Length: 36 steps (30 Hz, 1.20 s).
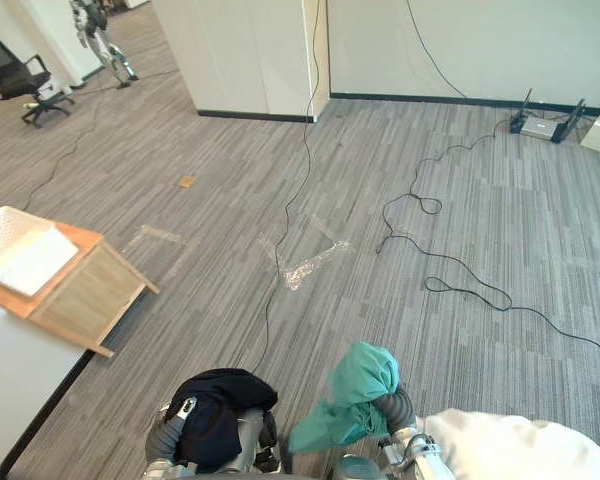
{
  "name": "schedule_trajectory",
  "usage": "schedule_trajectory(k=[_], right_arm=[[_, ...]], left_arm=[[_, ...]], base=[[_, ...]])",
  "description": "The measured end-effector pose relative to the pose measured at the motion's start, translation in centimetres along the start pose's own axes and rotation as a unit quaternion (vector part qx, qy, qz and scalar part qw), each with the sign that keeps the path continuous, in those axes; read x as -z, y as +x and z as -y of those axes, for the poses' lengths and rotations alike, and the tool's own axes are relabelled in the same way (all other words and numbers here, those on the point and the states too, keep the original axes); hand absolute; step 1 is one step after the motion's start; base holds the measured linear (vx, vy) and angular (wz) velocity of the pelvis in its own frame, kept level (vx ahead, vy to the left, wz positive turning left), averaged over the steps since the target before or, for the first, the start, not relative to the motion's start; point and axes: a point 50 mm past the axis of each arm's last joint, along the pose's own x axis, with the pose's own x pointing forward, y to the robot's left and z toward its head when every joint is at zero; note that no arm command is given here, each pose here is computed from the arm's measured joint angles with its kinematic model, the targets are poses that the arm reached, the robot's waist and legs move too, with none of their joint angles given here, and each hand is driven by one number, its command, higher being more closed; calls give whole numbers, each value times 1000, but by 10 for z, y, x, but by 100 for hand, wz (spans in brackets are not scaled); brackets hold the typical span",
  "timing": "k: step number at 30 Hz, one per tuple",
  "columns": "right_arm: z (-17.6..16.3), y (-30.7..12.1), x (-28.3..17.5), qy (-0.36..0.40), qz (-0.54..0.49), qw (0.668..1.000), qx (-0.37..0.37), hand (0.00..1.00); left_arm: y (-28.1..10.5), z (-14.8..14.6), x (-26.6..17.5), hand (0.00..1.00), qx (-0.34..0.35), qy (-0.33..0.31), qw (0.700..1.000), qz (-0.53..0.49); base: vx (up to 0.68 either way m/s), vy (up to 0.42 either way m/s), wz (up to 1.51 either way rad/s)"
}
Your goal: Tidy the bed and pick cloth on bed and put in laundry
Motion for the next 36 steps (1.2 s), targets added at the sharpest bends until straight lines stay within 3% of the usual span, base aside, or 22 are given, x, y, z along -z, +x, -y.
schedule_trajectory(k=[4, 11, 22, 29, 36], right_arm=[[0, -19, 12, -1, -30, 1000, 9, 100], [-17, 8, 17, 7, -24, 1000, -9, 100], [-50, -8, 33, 29, -52, 997, -56, 100], [-24, 25, 12, -2, -25, 999, -37, 100], [-22, 34, 3, 6, -6, 999, -31, 100]], left_arm=[[3, 7, 1, 100, 8, -15, 1000, -2], [12, 2, 2, 100, -5, -17, 1000, -11], [21, -12, -10, 100, -31, 9, 999, -11], [20, -20, 0, 100, -16, 7, 999, -32], [1, -26, 11, 100, -1, -10, 999, -51]], base=[[575, -45, 36], [604, 4, 27], [457, -111, 126], [375, -396, 105], [194, -378, 73]])
